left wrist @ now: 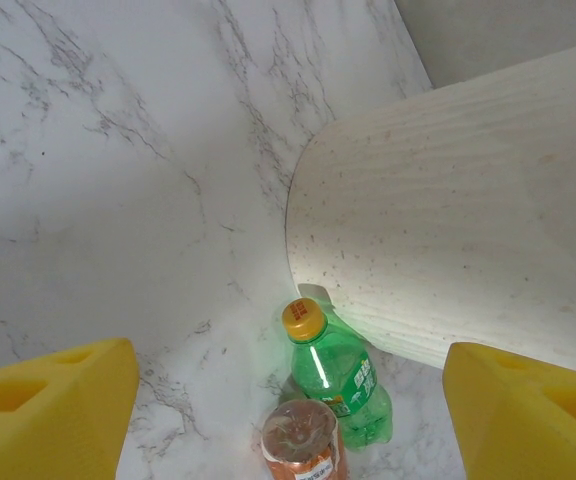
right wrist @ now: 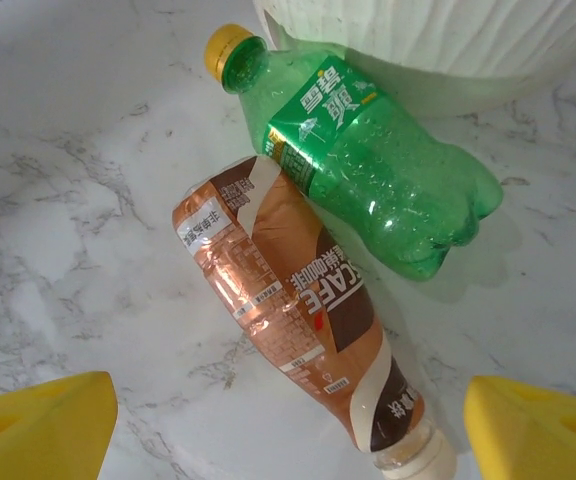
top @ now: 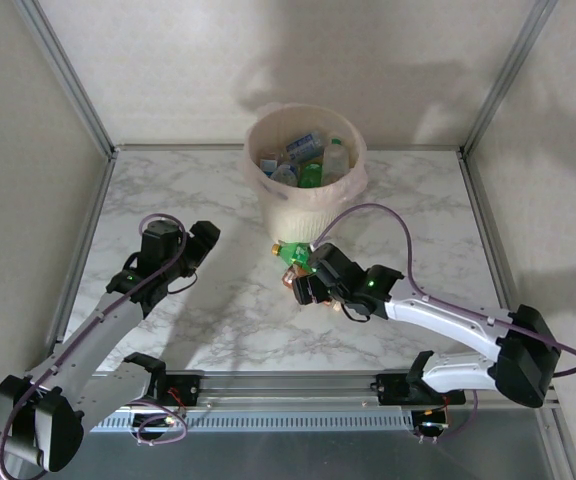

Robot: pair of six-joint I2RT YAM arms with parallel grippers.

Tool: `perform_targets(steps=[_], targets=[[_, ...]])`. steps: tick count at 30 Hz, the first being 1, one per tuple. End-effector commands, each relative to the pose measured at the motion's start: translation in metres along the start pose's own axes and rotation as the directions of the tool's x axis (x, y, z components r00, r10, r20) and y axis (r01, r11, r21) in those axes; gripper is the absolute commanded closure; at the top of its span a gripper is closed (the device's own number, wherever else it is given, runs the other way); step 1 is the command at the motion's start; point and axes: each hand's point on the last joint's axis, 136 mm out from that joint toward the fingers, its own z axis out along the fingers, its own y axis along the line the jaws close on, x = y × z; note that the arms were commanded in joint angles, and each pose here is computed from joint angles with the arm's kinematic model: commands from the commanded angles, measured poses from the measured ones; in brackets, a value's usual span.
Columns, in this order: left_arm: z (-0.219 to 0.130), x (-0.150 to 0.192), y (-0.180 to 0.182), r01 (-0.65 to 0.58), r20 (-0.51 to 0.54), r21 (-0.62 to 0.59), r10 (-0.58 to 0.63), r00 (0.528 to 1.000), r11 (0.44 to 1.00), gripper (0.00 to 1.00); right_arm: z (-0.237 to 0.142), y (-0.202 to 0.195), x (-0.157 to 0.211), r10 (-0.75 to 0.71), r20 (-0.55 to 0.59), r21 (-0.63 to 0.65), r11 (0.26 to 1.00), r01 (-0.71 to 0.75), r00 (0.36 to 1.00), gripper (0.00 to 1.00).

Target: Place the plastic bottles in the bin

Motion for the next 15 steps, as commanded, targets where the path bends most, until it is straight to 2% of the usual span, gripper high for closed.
perform_targets(steps=[1, 15], targets=[[0.0, 0.0, 0.001, 0.017, -0.003, 0.012, -0.017, 1.0, 1.0, 0.2, 0.015, 0.003, 0.0, 0.053, 0.001, -0.018, 0.998, -0.053, 0.999, 0.1], [0.002, 0.004, 0.004, 0.023, -0.018, 0.013, -0.023, 1.0, 1.0, 0.2, 0.053, -0.014, 0.04, 0.074, -0.138, 0.056, 0.996, -0.067, 0.988, 0.09]])
